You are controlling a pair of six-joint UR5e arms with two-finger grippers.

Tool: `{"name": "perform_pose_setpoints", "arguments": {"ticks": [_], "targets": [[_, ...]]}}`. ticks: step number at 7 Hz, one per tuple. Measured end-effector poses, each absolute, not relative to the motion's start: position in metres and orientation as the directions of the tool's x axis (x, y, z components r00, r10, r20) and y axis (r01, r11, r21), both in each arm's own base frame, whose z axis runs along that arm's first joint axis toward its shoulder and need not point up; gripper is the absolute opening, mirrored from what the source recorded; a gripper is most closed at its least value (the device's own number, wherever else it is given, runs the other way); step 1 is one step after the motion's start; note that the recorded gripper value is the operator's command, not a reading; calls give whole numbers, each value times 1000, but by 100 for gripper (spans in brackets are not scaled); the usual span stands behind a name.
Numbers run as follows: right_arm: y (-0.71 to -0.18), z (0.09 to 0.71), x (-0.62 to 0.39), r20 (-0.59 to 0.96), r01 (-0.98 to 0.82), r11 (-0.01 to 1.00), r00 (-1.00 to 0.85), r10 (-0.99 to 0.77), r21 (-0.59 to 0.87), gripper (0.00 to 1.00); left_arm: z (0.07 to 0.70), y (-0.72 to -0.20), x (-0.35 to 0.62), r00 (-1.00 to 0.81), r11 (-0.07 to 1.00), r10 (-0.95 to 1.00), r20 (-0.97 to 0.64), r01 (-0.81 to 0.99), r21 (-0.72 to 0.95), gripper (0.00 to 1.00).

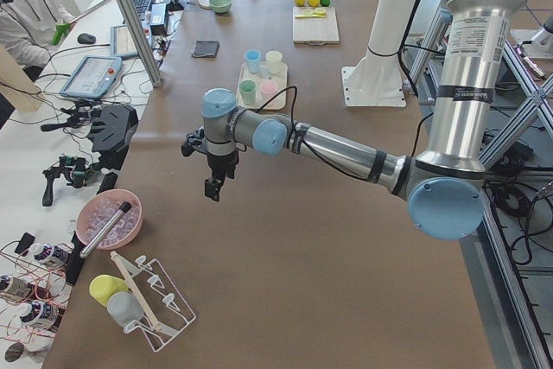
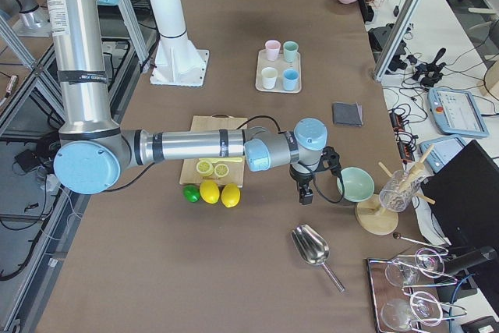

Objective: Place all cups on tray

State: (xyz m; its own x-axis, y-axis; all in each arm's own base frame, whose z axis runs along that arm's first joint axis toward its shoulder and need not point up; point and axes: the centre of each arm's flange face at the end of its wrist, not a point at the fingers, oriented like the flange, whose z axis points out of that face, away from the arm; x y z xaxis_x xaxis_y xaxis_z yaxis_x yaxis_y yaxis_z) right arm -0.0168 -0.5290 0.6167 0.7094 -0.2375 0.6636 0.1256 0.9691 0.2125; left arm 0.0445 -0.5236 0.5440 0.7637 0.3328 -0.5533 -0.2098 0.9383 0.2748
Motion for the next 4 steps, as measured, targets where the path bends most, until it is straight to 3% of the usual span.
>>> {"name": "perform_pose_setpoints", "arguments": {"ticks": [4], "targets": [[-523,619,1,636,109,969,738,-228,220,100,568,-492,19,750,936,343,-566,-225,270,98]]}}
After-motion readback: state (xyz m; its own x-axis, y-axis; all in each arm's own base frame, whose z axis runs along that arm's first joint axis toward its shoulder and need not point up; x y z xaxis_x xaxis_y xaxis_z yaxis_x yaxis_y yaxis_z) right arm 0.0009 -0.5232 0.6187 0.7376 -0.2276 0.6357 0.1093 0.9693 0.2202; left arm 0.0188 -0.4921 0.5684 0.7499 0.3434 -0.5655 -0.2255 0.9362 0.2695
